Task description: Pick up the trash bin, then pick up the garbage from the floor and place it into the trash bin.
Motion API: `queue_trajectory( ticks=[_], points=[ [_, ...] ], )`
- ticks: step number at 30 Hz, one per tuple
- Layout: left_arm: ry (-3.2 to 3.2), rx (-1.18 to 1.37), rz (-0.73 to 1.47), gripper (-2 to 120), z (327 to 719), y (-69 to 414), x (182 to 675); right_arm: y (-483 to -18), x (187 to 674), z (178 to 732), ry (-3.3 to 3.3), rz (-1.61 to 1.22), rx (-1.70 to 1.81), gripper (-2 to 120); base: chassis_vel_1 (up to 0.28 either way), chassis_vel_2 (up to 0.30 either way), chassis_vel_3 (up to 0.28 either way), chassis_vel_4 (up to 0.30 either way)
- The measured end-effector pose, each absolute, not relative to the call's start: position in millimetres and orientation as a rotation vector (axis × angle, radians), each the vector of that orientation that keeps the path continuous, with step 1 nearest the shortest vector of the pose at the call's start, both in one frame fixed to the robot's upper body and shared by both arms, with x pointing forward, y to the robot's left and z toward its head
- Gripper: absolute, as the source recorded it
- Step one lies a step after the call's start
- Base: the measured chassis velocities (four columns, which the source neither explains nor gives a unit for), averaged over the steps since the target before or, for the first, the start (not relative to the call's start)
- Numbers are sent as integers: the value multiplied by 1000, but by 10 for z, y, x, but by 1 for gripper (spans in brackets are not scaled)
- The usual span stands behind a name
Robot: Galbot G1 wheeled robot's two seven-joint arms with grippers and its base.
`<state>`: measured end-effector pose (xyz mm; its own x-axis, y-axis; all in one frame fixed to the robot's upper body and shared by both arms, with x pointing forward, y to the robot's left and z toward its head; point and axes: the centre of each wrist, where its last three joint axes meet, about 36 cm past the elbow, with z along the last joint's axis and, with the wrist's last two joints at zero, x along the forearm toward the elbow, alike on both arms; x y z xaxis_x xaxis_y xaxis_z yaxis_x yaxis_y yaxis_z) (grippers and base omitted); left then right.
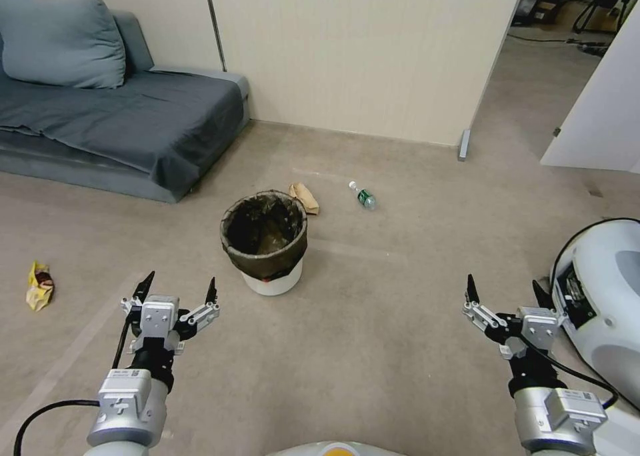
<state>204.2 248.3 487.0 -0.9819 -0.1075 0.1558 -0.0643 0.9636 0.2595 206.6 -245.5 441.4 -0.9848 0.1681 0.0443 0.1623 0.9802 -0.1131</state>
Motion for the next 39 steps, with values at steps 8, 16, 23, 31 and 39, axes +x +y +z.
queue_trajectory(
  ticks=[8,16,23,31,39],
  points=[
    [-2945,130,-381,100,4869,2483,2041,-2454,2066,4414,-3074,169,-257,100,-139,141,127,-143],
    [-2946,129,-380,100,4868,2482,2043,-2452,2063,4409,-3073,169,-256,100,-145,126,133,-132],
    [-2945,127,-379,100,4867,2480,2040,-2453,2058,4398,-3072,169,-257,100,-133,151,136,-133],
    [-2944,124,-378,100,4867,2477,2040,-2453,2057,4400,-3076,170,-258,100,-142,128,131,-139],
    [-2895,133,-308,100,4852,2509,2095,-2507,2081,4416,-3099,137,-299,100,-91,110,90,-82]
  ],
)
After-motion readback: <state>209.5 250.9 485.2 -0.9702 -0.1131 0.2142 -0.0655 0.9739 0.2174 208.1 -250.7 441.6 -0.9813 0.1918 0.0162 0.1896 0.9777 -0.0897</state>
